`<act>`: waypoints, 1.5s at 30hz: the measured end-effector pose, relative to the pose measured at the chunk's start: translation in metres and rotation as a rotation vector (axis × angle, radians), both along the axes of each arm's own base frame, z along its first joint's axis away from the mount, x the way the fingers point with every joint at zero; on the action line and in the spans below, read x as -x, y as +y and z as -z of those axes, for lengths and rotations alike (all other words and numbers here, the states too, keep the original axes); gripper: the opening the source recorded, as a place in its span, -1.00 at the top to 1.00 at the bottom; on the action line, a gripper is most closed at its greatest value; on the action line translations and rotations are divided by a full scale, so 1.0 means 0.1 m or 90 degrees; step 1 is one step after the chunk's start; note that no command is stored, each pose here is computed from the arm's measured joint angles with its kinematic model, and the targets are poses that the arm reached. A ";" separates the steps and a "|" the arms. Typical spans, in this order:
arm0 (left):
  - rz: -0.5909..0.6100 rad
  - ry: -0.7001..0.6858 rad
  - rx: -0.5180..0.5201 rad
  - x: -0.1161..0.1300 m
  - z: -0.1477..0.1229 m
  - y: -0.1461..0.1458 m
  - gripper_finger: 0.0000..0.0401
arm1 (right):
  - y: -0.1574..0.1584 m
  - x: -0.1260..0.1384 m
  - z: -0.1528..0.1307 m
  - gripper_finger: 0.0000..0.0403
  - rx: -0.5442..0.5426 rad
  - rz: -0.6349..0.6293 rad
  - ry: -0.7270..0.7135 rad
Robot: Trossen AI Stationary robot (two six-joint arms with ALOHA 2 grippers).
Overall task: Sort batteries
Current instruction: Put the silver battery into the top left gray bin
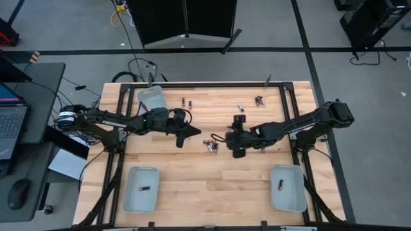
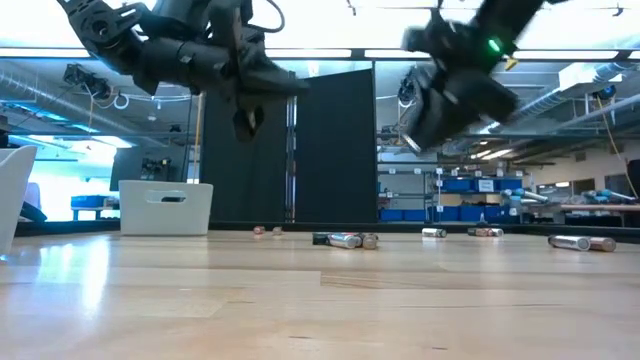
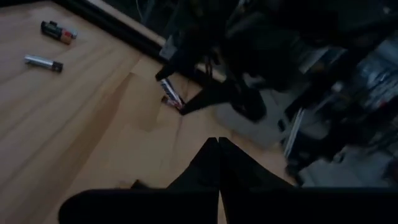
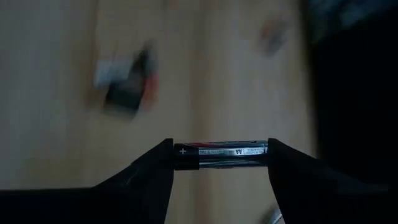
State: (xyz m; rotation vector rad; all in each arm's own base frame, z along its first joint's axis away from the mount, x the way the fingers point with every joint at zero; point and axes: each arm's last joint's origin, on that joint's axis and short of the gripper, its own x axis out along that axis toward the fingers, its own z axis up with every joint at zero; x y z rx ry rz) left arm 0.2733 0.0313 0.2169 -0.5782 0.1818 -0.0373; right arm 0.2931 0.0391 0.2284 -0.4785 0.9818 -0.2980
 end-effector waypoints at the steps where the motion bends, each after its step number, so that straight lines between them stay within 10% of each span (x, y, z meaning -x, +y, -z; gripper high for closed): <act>1: -0.002 -0.011 0.011 0.00 -0.02 0.00 0.98 | 0.02 -0.05 -0.08 -0.16 0.022 -0.009 -0.029; 23: -0.047 -0.138 0.064 -0.03 -0.24 0.00 0.24 | 0.13 -0.33 -0.56 -0.16 0.174 -0.122 -0.201; 45: 0.001 -0.135 0.022 -0.43 -0.28 0.03 0.38 | 0.14 -0.35 -0.59 -0.16 0.188 -0.136 -0.212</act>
